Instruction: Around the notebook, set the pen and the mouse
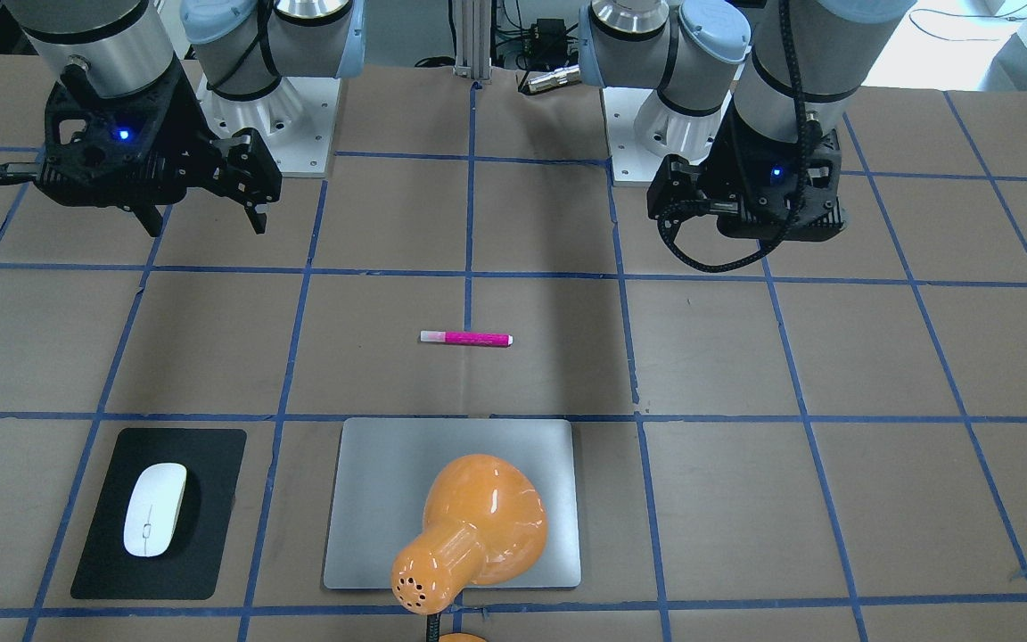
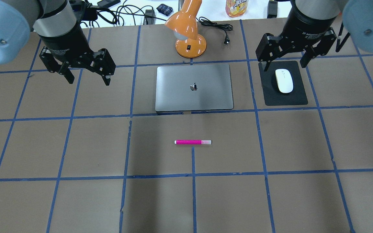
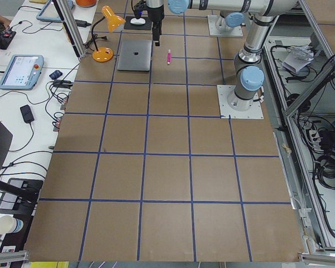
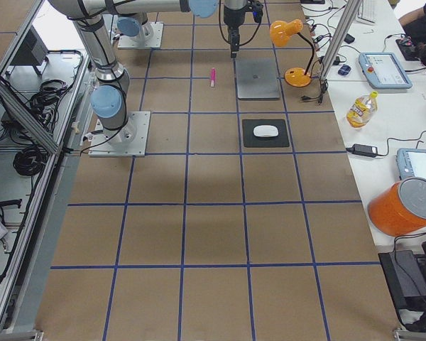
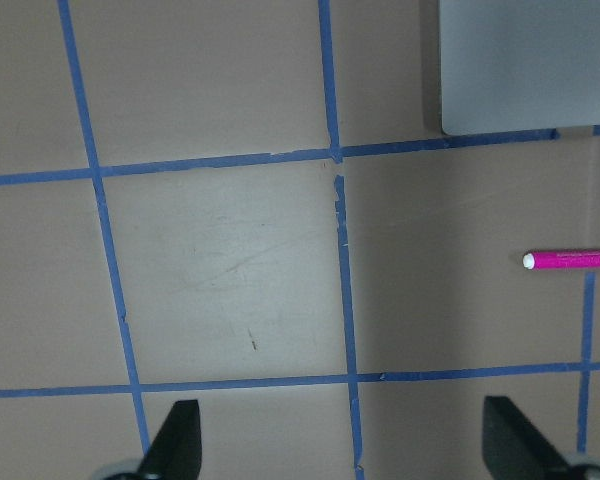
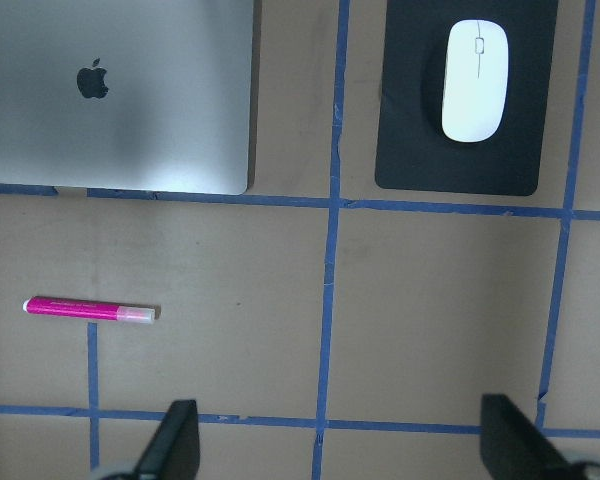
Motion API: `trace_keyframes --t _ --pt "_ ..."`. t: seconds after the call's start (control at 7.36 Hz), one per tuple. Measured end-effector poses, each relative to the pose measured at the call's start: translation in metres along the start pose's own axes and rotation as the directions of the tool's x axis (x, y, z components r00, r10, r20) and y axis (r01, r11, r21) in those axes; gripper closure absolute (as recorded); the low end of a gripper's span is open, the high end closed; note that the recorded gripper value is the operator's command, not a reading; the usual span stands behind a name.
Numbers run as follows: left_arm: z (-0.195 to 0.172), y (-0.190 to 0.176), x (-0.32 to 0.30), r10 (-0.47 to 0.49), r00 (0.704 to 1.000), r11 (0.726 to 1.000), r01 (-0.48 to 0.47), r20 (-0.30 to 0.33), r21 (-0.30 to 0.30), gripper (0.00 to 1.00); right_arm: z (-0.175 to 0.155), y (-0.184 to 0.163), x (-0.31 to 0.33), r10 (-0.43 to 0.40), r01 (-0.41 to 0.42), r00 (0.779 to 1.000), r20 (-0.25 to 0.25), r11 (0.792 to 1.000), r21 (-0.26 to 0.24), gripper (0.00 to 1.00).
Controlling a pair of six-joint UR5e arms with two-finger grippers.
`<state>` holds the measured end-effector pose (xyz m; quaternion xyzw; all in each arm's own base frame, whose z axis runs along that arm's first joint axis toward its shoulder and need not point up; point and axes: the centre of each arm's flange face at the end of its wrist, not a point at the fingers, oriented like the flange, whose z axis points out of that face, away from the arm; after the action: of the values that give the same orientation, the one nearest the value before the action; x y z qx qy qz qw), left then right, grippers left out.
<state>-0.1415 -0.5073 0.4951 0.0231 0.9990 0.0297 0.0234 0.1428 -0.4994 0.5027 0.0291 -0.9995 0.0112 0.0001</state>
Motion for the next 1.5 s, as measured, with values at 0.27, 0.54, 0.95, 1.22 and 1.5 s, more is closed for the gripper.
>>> trace_keyframes --t 0.27,0.54,0.95,1.22,1.5 --pt "-0.016 0.005 -0.006 -0.053 0.998 0.998 0.052 -0.02 -0.022 0.0 0.0 0.0 0.0 0.0 0.0 1.0 0.0 1.0 0.001 0.0" --pt "-0.008 0.005 -0.017 -0.129 0.99 0.99 0.125 -0.054 -0.066 0.0 0.0 0.0 0.0 0.0 0.0 1.0 0.001 1.0 0.001 0.0" --pt "0.005 0.001 -0.02 -0.139 0.99 0.987 0.136 -0.021 -0.088 0.0 0.0 -0.001 0.0 0.0 0.0 1.0 0.001 1.0 0.002 0.0" --pt "0.008 0.001 -0.01 -0.116 0.993 0.99 0.115 -0.011 -0.087 0.0 -0.002 -0.001 0.0 0.0 0.0 1.0 0.0 1.0 0.002 0.0" --pt "0.006 0.003 -0.005 -0.101 0.995 0.992 0.099 -0.016 -0.076 0.0 -0.001 -0.001 0.0 0.0 0.0 1.0 0.0 1.0 0.0 0.0"
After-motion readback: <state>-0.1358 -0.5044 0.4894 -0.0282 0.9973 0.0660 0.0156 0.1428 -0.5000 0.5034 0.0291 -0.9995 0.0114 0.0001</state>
